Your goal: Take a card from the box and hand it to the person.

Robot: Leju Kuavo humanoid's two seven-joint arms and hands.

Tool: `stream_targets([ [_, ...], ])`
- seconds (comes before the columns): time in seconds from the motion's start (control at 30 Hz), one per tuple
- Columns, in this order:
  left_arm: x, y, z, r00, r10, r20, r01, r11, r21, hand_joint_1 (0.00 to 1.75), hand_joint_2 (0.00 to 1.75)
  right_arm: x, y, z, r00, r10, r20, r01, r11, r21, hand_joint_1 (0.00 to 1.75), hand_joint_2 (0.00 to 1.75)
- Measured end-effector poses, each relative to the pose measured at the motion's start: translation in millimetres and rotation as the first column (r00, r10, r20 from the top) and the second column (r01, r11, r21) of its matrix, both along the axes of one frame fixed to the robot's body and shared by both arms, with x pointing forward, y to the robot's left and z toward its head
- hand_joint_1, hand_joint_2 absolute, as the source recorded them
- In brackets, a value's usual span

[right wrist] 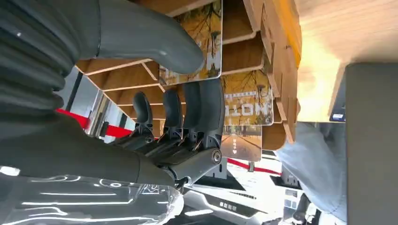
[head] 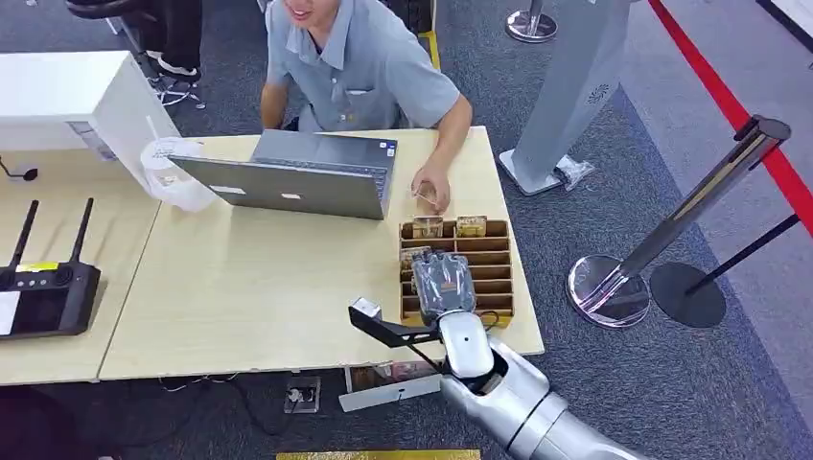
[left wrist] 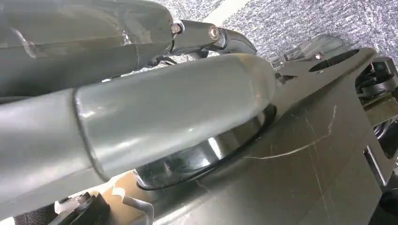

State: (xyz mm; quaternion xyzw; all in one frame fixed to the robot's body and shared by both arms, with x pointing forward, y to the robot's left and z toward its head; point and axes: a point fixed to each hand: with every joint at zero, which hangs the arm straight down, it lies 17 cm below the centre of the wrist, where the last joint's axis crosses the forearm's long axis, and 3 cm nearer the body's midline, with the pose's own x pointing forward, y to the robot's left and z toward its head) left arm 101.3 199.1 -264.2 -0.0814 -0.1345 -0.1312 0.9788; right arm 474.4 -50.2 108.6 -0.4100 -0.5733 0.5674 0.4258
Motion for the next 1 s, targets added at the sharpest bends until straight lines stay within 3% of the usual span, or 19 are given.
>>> stream_targets([
  [0.17,0.1,0.1,0.0,1.0,0.001,0.0,-0.001,1.0,0.001,0.0,0.0,-0.4,0.4,-1.1,1.0,0.001,-0.008,-0.001,1.0,0.009,1.08,1.75],
  [0.37,0.0,0.1,0.0,1.0,0.001,0.0,-0.001,1.0,0.0,0.0,0.0,-0.7,1.6,-0.7,1.0,0.004,-0.009,-0.004,1.0,0.013,1.17,1.75],
  [0.43,0.0,0.1,0.0,1.0,0.001,0.0,-0.001,1.0,0.0,0.0,0.0,-0.8,2.4,-0.3,1.0,0.005,-0.009,-0.005,1.0,0.015,1.1,1.75],
  [0.53,0.0,0.1,0.0,1.0,0.001,0.0,-0.001,1.0,0.0,0.0,0.0,-1.1,3.7,0.1,1.0,0.006,-0.011,-0.006,1.0,0.019,1.24,1.75],
  [0.9,0.0,0.1,0.0,1.0,0.001,0.0,-0.001,1.0,0.0,0.0,0.0,-1.5,7.7,-0.3,1.0,0.015,-0.021,-0.015,0.999,0.028,1.31,1.75],
  [0.97,-0.1,0.0,0.0,1.0,0.001,-0.001,-0.001,1.0,0.0,0.0,0.0,-1.1,8.1,-0.4,1.0,0.015,-0.022,-0.015,1.0,0.027,1.45,1.75],
  [1.0,-0.1,0.0,0.0,1.0,0.001,-0.001,-0.001,1.0,0.0,0.0,0.0,-0.6,8.0,-0.3,1.0,0.015,-0.022,-0.015,1.0,0.026,1.66,1.75],
])
